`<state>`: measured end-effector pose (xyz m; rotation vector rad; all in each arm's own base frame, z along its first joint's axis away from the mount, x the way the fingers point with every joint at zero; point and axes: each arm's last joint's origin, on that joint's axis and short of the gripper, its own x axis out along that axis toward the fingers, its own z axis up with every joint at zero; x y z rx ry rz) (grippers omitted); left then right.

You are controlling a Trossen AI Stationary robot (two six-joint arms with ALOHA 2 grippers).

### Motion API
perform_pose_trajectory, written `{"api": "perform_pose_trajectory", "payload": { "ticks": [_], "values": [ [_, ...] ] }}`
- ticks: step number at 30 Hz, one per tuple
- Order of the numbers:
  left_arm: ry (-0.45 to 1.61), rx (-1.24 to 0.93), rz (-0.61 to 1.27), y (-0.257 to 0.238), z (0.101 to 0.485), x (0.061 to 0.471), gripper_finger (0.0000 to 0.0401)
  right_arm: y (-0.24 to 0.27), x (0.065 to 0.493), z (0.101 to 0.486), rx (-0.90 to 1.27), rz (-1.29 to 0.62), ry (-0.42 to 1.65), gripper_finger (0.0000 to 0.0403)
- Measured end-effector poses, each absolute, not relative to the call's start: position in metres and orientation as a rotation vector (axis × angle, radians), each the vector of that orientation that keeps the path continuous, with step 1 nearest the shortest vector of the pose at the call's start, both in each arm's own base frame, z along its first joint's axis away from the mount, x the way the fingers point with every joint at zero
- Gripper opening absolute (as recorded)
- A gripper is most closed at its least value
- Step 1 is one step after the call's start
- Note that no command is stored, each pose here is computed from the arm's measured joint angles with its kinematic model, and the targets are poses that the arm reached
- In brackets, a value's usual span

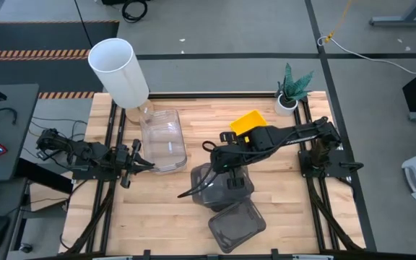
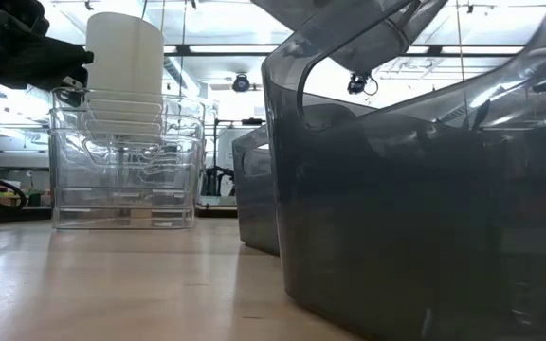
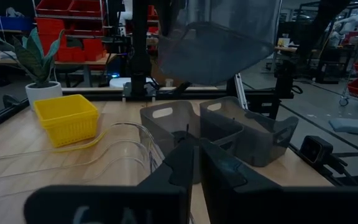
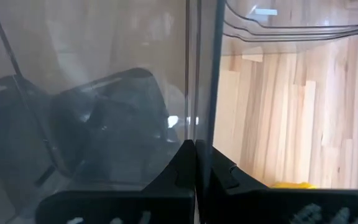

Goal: Stack baskets by color
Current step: Stack the top right black bin on top of the top left black bin

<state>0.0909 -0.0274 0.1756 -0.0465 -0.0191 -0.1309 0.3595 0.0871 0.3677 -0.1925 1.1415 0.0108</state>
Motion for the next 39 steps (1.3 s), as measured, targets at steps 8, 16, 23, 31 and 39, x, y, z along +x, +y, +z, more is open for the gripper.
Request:
{"api": "perform_pose_trajectory", "payload": {
  "ticks": [8, 16, 23, 31, 39],
  "values": [
    [-0.018, -0.046, -0.132, -0.027, 0.176, 0.091, 0.0038, 0.089, 0.367, 0.348, -0.257, 0.041, 1.206, 0.0005],
    [-0.02, -0.047, -0.131, -0.027, 0.176, 0.091, 0.0035, 0.087, 0.369, 0.317, -0.37, 0.11, 1.313, 0.0005],
    [-0.019, -0.046, -0.132, -0.027, 0.176, 0.091, 0.0031, 0.077, 0.37, 0.296, -0.401, 0.12, 1.378, 0.0005],
    [-0.019, -0.046, -0.131, -0.027, 0.176, 0.091, 0.004, 0.069, 0.368, 0.275, -0.427, 0.152, 1.446, 0.0005],
    [-0.019, -0.046, -0.132, -0.027, 0.176, 0.091, 0.0032, 0.067, 0.366, 0.263, -0.466, 0.219, 1.469, 0.0005]
  ]
}}
